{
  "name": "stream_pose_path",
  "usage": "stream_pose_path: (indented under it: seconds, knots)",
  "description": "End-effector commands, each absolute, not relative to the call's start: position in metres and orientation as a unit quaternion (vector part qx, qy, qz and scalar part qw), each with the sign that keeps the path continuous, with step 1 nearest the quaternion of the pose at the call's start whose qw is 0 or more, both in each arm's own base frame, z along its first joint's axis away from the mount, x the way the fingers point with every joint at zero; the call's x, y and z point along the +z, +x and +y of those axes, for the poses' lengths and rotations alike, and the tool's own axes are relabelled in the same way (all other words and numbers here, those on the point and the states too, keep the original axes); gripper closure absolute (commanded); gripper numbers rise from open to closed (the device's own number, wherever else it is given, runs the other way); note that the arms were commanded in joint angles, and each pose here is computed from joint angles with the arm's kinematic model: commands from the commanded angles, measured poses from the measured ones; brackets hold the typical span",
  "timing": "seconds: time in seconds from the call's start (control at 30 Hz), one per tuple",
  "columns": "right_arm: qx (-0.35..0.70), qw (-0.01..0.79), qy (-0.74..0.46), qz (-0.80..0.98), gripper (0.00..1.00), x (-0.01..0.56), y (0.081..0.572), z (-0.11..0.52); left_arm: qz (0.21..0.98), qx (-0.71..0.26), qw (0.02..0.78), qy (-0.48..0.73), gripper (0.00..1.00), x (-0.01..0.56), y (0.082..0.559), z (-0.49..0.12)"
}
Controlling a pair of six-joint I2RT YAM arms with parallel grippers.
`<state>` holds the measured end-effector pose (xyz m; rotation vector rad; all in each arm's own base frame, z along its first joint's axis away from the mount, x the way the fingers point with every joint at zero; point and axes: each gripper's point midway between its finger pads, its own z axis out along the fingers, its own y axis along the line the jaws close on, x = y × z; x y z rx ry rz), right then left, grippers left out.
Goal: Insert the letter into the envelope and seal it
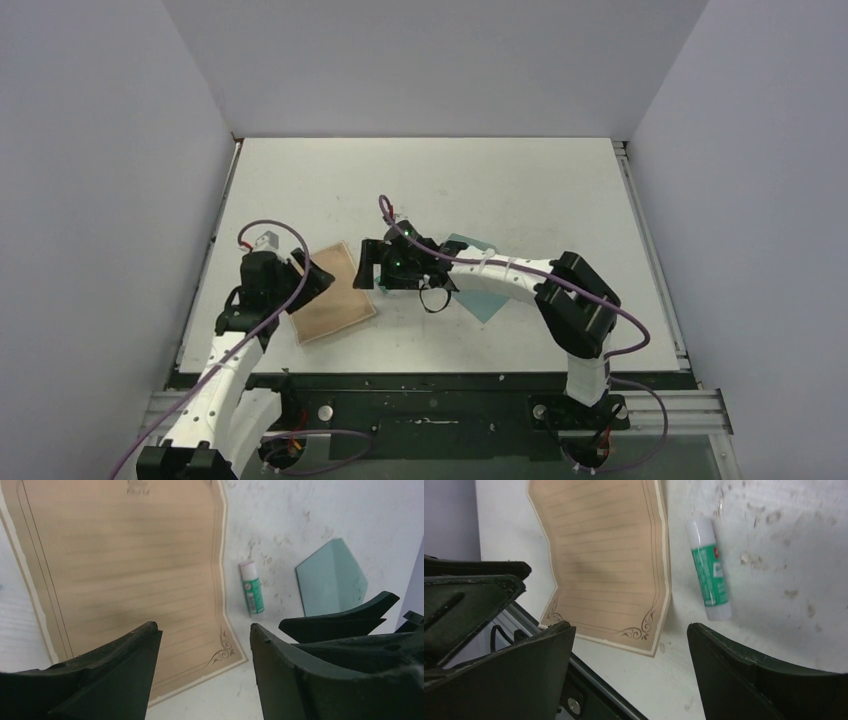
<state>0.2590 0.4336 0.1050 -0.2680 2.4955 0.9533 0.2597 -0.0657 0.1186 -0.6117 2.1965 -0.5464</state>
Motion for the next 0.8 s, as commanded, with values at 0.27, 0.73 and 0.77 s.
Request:
stream_pose_path:
  seconds: [0.27,0.73,0.77]
  knots:
    - [0.337,0.127,0.127,0.924,0.28,0.067,0.204,0.438,0.838,-0.313,0.221,-0.388,0.7,0.041,0.204,-0.101]
    - [0.356,0.094,0.18,0.912,0.39,0.024,0.199,0.449,0.852,-0.265,0.199,-0.404,0.83,0.03,0.187,-0.09]
    - [0.355,0.09,0.179,0.913,0.39,0.021,0.198,0.45,0.852,-0.265,0.197,-0.405,0.83,0.029,0.187,-0.09]
